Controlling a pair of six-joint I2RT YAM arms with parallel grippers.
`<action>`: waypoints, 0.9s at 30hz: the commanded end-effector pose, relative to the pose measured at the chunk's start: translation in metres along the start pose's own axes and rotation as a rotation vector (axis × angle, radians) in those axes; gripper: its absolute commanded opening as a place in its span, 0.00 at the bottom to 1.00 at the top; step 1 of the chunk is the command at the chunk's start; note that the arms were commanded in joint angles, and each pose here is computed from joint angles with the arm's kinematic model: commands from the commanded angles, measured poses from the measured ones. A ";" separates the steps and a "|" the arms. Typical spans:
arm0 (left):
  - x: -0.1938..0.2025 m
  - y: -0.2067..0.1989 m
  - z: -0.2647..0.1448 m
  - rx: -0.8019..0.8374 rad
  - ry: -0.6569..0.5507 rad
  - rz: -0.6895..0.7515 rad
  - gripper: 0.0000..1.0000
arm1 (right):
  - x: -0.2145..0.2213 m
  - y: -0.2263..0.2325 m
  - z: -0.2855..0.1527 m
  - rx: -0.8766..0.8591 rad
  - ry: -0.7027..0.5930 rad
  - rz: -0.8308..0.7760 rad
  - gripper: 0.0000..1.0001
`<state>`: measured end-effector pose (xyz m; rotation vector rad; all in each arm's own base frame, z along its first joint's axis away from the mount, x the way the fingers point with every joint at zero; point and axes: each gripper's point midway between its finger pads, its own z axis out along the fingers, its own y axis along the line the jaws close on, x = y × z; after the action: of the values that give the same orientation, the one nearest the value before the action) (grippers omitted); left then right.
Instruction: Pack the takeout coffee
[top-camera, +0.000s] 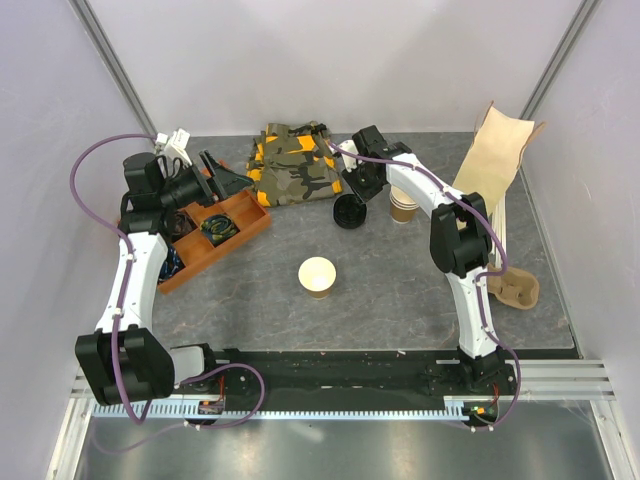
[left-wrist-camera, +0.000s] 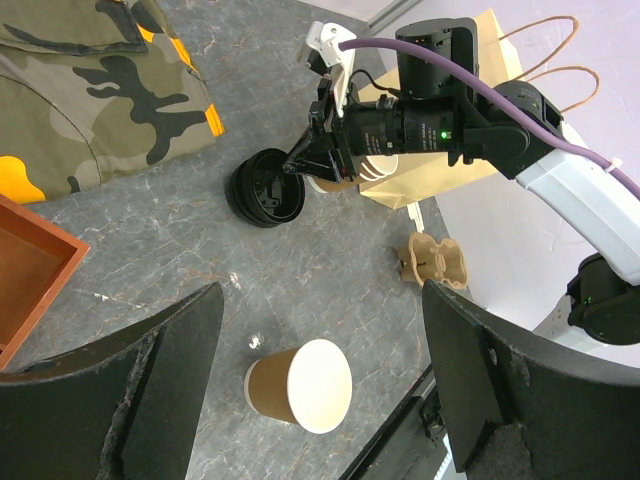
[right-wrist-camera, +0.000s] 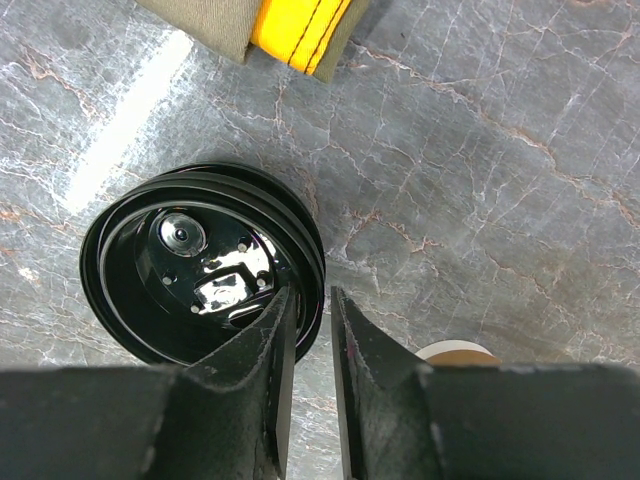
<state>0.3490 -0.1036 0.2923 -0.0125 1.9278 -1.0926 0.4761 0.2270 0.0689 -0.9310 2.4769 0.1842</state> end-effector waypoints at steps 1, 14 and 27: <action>-0.002 -0.006 0.001 0.029 -0.006 0.005 0.87 | -0.028 -0.010 -0.023 0.043 -0.090 -0.003 0.29; 0.000 -0.004 0.002 0.029 -0.003 -0.003 0.87 | -0.035 -0.010 -0.032 0.045 -0.113 -0.005 0.31; -0.002 -0.004 0.003 0.028 -0.007 0.001 0.86 | -0.036 -0.012 -0.035 0.060 -0.117 -0.004 0.28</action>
<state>0.3485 -0.1043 0.2872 -0.0268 1.9401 -1.1029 0.4769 0.2259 0.0689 -0.9282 2.4770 0.1737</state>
